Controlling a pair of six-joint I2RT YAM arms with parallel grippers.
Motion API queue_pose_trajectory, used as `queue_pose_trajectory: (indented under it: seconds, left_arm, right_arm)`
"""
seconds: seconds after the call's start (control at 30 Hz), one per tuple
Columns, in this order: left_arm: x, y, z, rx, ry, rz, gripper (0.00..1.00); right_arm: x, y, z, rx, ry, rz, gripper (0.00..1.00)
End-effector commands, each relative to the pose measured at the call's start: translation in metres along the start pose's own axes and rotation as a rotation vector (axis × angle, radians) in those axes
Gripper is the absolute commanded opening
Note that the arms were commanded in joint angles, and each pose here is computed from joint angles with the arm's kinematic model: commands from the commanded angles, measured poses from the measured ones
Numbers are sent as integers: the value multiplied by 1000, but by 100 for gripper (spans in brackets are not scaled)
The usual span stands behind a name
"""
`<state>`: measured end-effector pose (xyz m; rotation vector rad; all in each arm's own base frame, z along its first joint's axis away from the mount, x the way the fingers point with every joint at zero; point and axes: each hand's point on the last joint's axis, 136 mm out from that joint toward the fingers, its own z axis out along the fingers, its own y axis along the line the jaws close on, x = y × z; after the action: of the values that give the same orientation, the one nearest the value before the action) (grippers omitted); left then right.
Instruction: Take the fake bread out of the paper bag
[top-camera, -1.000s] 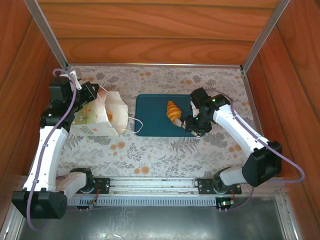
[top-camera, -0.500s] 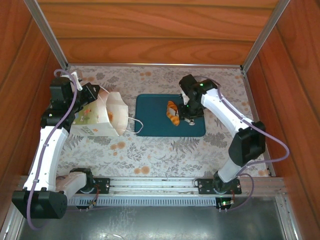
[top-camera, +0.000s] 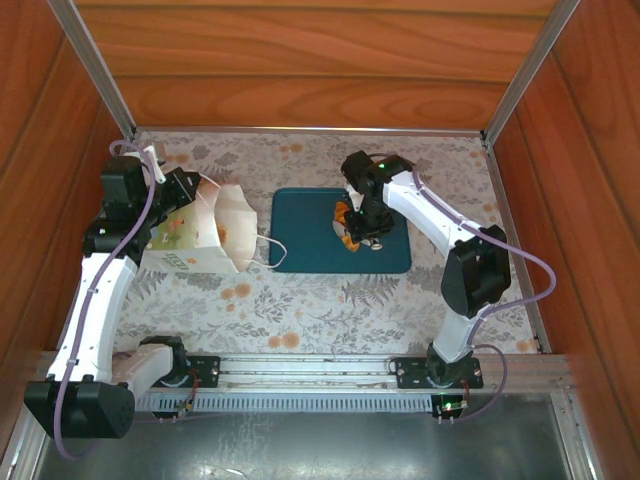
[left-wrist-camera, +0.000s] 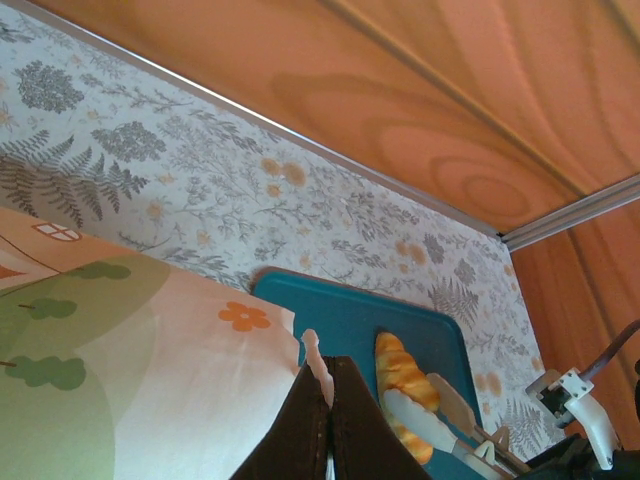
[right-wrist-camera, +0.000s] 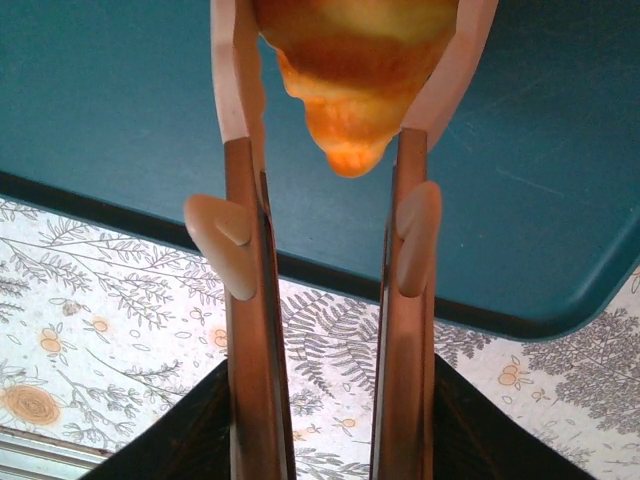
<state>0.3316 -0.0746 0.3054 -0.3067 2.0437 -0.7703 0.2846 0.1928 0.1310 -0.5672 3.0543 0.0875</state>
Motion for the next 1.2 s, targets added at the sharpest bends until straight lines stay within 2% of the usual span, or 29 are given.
queue_pose_trajectory:
  seconds: [0.0,0.27,0.63,1.17]
  left_arm:
    - [-7,-5,-5,16,-38,20,0]
    - [-7,-5,-6,18,-39,10,0]
    - [-11,-10,-8,30,-45,-13,0]
    - [-11,-6,-9,12,-59,-7,0]
  right_arm:
    - [2,-7,-13,43,-18,-6,42]
    - [-1,-26,-25,65,-68,64,40]
    - [1,-70,-25,28,-47,205,41]
    - [1,-92,-11,37,23,191,46]
